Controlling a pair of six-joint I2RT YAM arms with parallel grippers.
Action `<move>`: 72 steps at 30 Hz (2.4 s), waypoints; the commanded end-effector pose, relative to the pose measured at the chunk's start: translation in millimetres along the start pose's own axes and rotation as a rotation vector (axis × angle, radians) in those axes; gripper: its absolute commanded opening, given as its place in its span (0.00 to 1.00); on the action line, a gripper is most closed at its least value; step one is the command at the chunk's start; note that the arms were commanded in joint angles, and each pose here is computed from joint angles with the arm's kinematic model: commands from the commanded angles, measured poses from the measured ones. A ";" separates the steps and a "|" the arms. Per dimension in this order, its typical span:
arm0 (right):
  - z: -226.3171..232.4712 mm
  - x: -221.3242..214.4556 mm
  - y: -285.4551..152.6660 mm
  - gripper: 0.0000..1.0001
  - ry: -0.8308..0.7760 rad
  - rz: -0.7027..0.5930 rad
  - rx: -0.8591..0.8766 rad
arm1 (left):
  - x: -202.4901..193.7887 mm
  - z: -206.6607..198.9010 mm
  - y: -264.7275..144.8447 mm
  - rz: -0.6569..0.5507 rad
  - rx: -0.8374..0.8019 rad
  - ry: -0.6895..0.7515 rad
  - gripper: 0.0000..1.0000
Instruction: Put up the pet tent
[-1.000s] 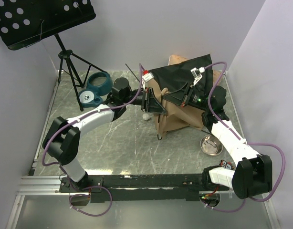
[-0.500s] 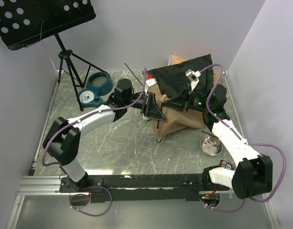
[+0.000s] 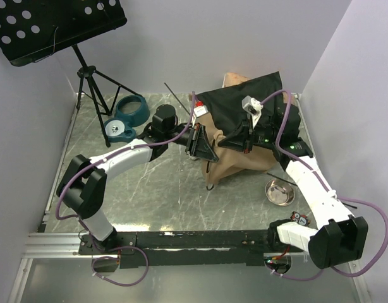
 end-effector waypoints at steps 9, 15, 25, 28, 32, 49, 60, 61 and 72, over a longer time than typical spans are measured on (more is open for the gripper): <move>11.5 25.1 0.6 0.00 -0.222 0.077 0.112 | -38.5 16.5 21.0 0.151 0.061 -0.196 0.01; 17.5 15.3 -3.3 0.00 -0.262 0.115 0.135 | -39.0 18.7 17.7 0.145 0.068 -0.212 0.01; 18.1 0.5 -8.4 0.12 -0.329 0.188 0.115 | -23.7 7.0 16.0 0.156 0.100 -0.077 0.01; 13.4 3.1 -8.1 0.28 -0.325 0.200 0.100 | -28.6 8.0 16.0 0.171 0.113 -0.068 0.01; 8.9 9.1 -9.0 0.60 -0.304 0.209 0.053 | -33.0 11.1 14.1 0.182 0.123 -0.075 0.01; 15.9 11.9 2.1 0.64 -0.334 0.221 -0.001 | -25.7 18.1 4.7 0.162 0.138 -0.090 0.01; 7.9 19.3 -3.8 0.73 -0.274 0.197 -0.037 | -32.0 21.0 3.5 0.166 0.130 -0.109 0.01; 7.5 17.0 -3.9 0.73 -0.275 0.206 -0.031 | -31.7 20.4 3.7 0.165 0.126 -0.113 0.01; 46.3 -1.4 18.3 0.54 -0.458 0.268 0.091 | -9.6 31.0 -10.6 0.112 0.163 -0.135 0.01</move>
Point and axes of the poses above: each gripper's point midway between its finger pads, its own y axis out along the fingers, its own z axis along the line the jaws close on, x = y × z, the point moved 3 cm from there along -y, back along the fingers, and after that the axes turned 4 degrees about -y, right-handed, at the moved point
